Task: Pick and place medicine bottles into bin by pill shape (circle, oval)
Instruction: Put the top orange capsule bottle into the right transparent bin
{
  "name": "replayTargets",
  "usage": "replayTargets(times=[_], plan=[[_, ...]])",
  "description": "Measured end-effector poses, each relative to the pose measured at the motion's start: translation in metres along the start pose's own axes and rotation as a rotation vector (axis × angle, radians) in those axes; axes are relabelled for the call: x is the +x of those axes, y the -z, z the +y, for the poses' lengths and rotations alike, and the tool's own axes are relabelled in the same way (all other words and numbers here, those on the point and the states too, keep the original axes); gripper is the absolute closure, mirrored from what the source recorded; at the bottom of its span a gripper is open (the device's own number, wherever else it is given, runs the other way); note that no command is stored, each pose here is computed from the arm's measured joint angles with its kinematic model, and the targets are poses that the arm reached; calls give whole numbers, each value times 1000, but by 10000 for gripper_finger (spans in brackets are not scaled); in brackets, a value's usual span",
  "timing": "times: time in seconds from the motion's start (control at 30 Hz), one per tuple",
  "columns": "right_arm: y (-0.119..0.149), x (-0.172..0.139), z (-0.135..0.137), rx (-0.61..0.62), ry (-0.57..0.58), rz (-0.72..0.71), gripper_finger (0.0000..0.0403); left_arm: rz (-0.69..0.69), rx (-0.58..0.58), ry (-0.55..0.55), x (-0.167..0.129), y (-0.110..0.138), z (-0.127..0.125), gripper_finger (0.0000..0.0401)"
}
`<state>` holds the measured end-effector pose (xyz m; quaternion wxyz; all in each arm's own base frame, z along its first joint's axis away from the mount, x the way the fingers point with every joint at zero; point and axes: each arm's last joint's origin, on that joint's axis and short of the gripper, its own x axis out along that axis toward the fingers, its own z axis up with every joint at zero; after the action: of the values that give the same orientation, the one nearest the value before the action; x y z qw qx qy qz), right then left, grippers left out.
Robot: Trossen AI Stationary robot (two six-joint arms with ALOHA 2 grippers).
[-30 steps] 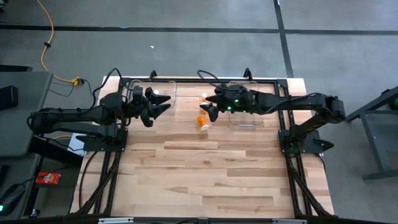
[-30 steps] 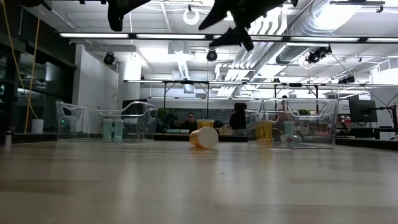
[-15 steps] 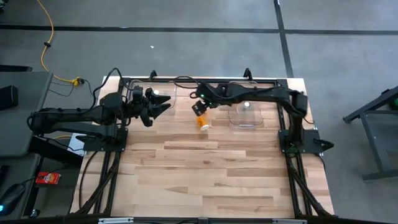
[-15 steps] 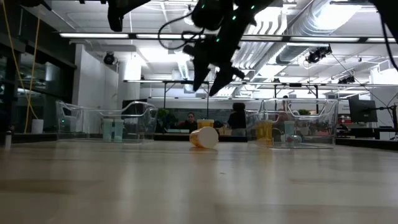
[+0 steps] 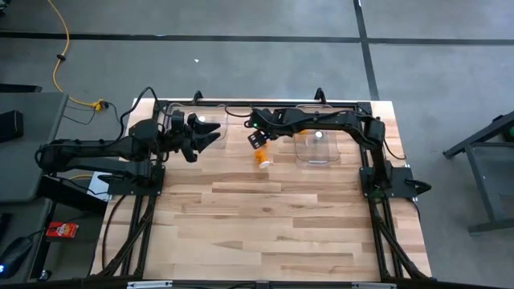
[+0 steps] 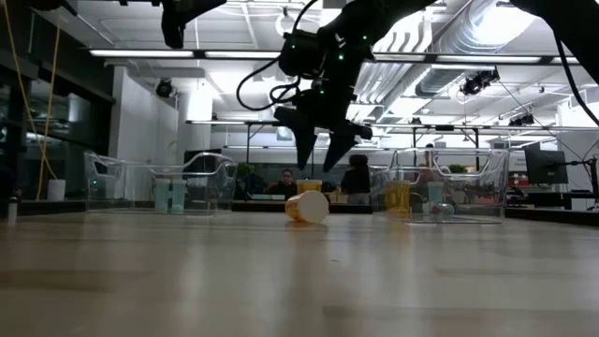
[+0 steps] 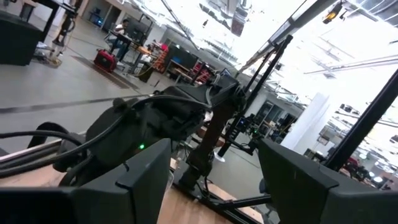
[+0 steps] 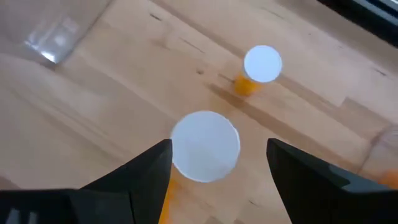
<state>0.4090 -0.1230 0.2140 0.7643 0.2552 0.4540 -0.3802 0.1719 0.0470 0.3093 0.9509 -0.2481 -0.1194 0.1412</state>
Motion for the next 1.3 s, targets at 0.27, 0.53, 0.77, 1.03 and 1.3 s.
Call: replayTargets(times=[0.27, 0.53, 0.77, 1.03, 1.3], plan=[[-1, -1, 5, 44, -46, -18, 148, -4, 1, -6, 0, 0, 0, 170], [4, 20, 8, 34, -9, 6, 148, -3, -22, -6, 0, 0, 0, 170], [6, 27, 9, 31, -3, 10, 148, -4, -23, -6, 0, 0, 0, 170], [5, 27, 10, 30, -9, 3, 153, -4, -23, -8, 0, 0, 0, 170], [6, 29, 9, 31, -5, 14, 200, -5, -22, -9, 0, 0, 0, 170]])
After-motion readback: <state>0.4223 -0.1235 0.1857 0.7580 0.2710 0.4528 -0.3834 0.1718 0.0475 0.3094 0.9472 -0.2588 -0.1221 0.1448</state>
